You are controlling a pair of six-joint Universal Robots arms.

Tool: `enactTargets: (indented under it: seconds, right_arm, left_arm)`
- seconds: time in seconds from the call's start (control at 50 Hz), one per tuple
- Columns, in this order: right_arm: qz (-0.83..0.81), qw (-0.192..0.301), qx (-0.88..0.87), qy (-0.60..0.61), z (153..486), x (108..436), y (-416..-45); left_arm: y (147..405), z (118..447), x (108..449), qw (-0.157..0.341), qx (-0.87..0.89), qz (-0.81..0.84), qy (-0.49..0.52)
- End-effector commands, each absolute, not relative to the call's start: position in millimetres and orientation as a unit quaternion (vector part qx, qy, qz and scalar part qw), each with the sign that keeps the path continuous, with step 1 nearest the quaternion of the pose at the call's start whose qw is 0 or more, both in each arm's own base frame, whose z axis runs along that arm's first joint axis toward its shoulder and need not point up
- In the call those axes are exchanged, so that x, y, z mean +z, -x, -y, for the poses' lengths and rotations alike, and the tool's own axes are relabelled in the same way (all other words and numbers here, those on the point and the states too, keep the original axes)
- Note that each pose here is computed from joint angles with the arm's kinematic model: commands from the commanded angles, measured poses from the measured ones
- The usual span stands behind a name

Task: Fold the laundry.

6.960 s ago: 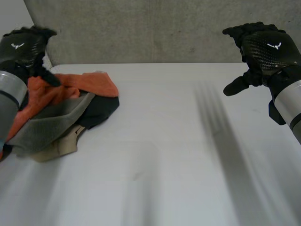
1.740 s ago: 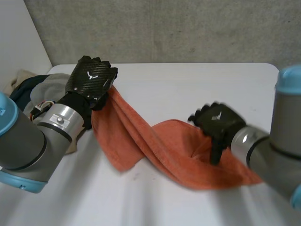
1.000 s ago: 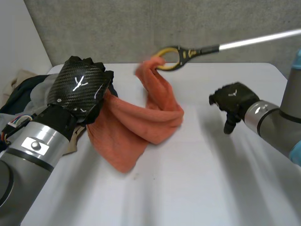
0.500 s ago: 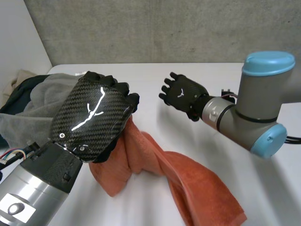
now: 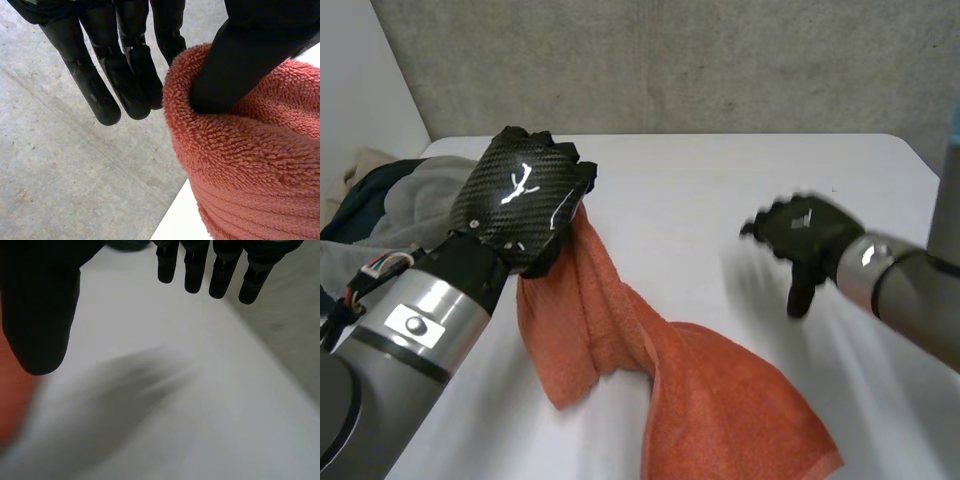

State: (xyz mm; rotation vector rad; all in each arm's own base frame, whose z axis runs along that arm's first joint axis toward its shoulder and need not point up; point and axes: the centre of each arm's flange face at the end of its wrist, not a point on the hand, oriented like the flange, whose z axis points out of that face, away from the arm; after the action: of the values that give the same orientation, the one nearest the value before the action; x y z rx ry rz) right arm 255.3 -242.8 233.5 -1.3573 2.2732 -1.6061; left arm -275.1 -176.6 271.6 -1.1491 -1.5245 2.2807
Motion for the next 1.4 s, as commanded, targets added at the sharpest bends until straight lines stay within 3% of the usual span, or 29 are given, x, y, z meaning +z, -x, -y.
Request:
enactTargets:
  seconds: [0.02, 0.12, 0.28, 0.48, 0.66, 0.72, 0.8, 0.82, 0.9, 0.96, 1.02, 1.1, 1.16, 1.26, 1.34, 1.4]
  right_arm:
    - [-0.744, 0.069, -0.472, 0.469, 190, 192, -245]
    - [-0.703, 0.095, -0.515, 0.481, 174, 178, -249]
    - [-0.626, 0.187, -0.52, 0.55, 128, 169, -276]
    - [-0.618, 0.194, -0.498, 0.576, 127, 141, -293]
    - [-0.614, 0.153, -0.542, 0.554, 155, 139, -300]
    - [-0.598, 0.142, -0.585, 0.529, 168, 160, -304]
    - [-0.61, 0.116, -0.64, 0.452, 209, 196, -297]
    - [-0.624, 0.104, -0.656, 0.412, 232, 207, -287]
    - [-0.654, 0.075, -0.672, 0.338, 276, 224, -266]
    - [-0.706, 0.057, -0.637, 0.304, 308, 202, -256]
    - [-0.746, 0.039, -0.596, 0.294, 318, 182, -250]
    - [-0.771, 0.019, -0.568, 0.288, 317, 185, -244]
    - [-0.765, 0.032, -0.562, 0.314, 307, 181, -249]
    - [-0.645, 0.12, -0.603, 0.454, 249, 211, -268]
    - [-0.568, 0.165, -0.608, 0.53, 205, 214, -270]
    - [-0.551, 0.17, -0.598, 0.556, 187, 209, -268]
  left_arm:
    - [282, 189, 263, 0.084, 0.758, 0.517, 0.388]
    - [283, 194, 258, 0.084, 0.754, 0.523, 0.389]
    - [285, 198, 252, 0.083, 0.748, 0.529, 0.391]
    - [278, 209, 252, 0.07, 0.749, 0.537, 0.381]
    - [273, 214, 252, 0.063, 0.75, 0.542, 0.375]
    - [272, 214, 254, 0.06, 0.752, 0.54, 0.373]
    - [271, 211, 257, 0.06, 0.755, 0.538, 0.371]
    - [270, 209, 260, 0.06, 0.757, 0.535, 0.37]
    - [268, 202, 257, 0.063, 0.753, 0.537, 0.375]
    - [268, 199, 254, 0.066, 0.751, 0.539, 0.376]
    - [269, 198, 251, 0.067, 0.747, 0.542, 0.379]
    - [270, 198, 247, 0.07, 0.743, 0.546, 0.382]
    - [270, 199, 247, 0.069, 0.744, 0.545, 0.38]
    - [270, 200, 251, 0.067, 0.748, 0.542, 0.377]
    - [269, 201, 253, 0.065, 0.75, 0.54, 0.376]
    - [268, 203, 251, 0.063, 0.749, 0.543, 0.375]
